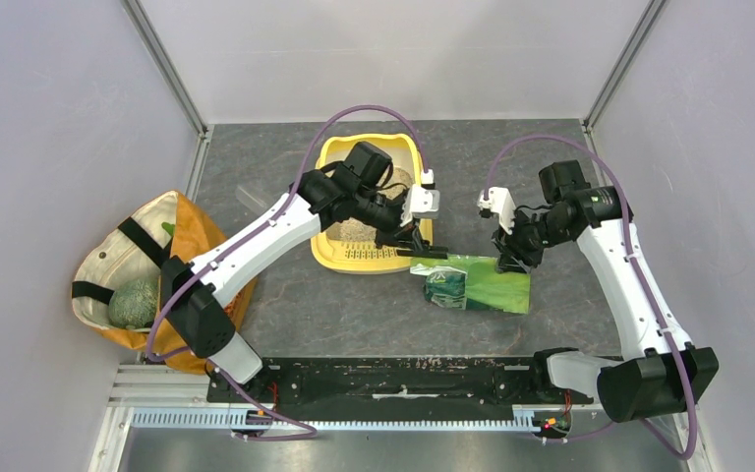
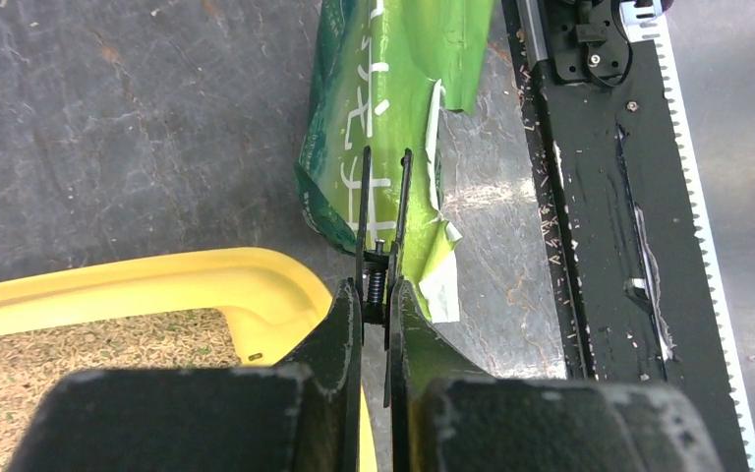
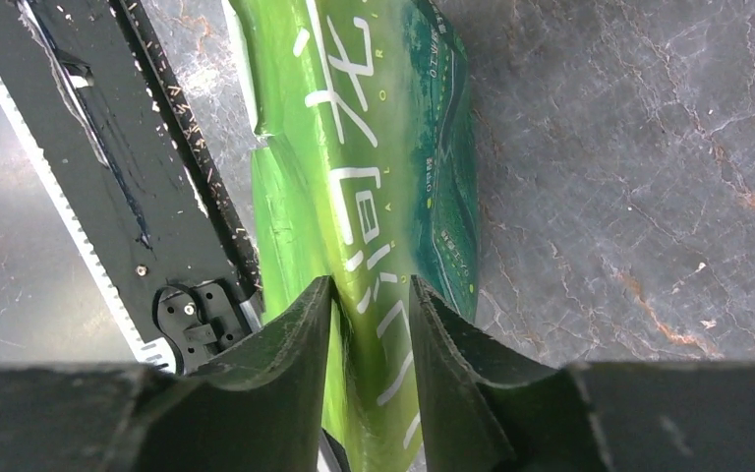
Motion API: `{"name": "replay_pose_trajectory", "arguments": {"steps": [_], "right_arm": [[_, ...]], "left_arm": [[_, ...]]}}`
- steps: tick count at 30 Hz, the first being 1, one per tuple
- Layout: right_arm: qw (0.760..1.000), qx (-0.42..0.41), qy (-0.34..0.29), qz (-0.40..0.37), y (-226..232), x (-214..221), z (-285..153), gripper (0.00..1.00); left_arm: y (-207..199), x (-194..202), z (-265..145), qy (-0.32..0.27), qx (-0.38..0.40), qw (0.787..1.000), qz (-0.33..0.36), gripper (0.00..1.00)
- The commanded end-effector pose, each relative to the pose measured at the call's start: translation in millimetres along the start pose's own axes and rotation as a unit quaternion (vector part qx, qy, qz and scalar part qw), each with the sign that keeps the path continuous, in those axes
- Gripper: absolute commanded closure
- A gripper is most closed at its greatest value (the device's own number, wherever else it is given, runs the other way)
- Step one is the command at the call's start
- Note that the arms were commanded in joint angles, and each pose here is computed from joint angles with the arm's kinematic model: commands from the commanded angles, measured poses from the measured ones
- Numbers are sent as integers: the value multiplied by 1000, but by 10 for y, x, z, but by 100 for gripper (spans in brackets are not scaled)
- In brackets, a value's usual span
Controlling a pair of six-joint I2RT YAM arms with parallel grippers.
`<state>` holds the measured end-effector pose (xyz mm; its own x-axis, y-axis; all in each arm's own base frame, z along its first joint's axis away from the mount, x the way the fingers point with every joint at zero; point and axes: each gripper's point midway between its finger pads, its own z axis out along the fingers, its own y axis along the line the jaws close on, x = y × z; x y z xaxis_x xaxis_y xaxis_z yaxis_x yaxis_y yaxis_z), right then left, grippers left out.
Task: Fill the litter box with clean litter
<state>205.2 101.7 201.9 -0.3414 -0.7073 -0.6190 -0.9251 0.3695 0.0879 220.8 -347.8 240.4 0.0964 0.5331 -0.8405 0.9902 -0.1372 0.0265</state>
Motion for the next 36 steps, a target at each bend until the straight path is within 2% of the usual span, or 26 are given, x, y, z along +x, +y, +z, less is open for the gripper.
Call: {"name": "replay_pose_trajectory", "arguments": {"steps": [1, 8, 15, 26, 36], "right_arm": [[1000, 1, -8, -18, 6, -9, -16, 61], [999, -1, -22, -33, 46, -50, -37, 71], [999, -16, -27, -18, 59, -70, 5, 100], [999, -16, -32, -10, 64, -98, -6, 100], [999, -20, -36, -6, 72, -120, 0, 100]], "left_arm": [[11, -102, 39, -15, 17, 1000, 14, 98], [-4, 32, 189, 2, 30, 1000, 8, 98], [-86, -25, 319, -12, 48, 999, -7, 98], [-156, 80, 553, -5, 42, 998, -40, 98], [-177, 73, 651, -8, 43, 998, -39, 98]]}}
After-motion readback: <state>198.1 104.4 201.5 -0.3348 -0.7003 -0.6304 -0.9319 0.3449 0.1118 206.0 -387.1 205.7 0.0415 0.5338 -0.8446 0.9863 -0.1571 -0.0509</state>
